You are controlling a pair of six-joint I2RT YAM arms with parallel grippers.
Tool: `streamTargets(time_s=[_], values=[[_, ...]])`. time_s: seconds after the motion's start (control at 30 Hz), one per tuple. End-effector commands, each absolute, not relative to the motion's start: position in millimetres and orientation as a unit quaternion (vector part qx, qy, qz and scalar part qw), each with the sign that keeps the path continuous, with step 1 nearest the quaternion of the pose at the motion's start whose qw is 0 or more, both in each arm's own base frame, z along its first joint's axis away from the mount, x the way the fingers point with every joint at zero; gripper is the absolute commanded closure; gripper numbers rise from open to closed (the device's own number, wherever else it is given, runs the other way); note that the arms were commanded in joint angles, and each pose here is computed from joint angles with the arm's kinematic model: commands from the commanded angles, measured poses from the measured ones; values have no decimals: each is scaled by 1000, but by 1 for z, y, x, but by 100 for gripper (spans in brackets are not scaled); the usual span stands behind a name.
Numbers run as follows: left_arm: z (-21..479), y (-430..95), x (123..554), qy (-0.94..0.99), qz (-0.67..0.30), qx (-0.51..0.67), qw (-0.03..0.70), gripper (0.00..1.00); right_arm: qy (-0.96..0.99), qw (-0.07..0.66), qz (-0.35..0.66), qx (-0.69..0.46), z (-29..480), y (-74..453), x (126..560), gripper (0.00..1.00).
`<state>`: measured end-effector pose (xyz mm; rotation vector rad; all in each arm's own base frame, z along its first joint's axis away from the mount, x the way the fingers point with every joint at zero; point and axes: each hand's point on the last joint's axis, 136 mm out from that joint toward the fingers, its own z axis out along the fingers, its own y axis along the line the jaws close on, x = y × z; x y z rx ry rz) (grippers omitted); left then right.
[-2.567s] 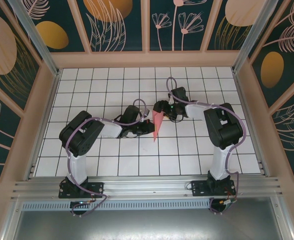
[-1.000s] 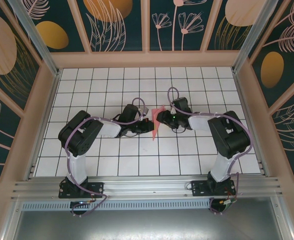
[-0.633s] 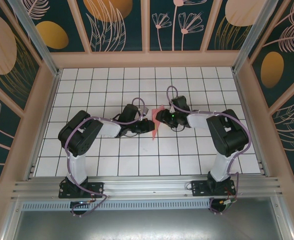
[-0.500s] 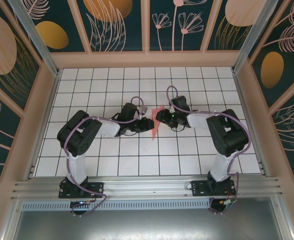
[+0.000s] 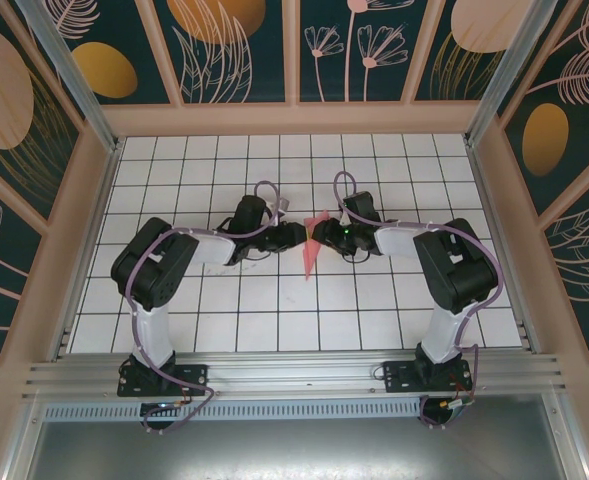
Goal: Fold a paper plane with a square sheet of paper (fold left side to right side)
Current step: Fold the wing for the fifth time at the center of the table.
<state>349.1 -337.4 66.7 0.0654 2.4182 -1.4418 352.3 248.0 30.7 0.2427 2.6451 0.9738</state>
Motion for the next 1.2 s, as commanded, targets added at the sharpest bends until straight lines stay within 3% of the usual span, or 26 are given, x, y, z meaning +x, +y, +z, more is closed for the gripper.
streamTargets(time_s=[0.0, 0.3, 0.47, 0.6, 1.17], values=[[67, -342, 357, 842, -514, 24, 162, 63, 932, 129, 328, 84, 15, 250, 344, 49], [49, -336, 357, 859, -487, 11, 157, 61, 933, 127, 328, 83, 14, 250, 343, 49], [55, -337, 368, 854, -493, 5, 166, 70, 933, 126, 327, 83, 14, 250, 343, 49], [56, -325, 370, 850, -498, -12, 174, 71, 933, 124, 327, 83, 13, 250, 343, 49], [54, -333, 370, 835, -527, -2, 158, 63, 934, 121, 328, 80, 11, 253, 341, 49]])
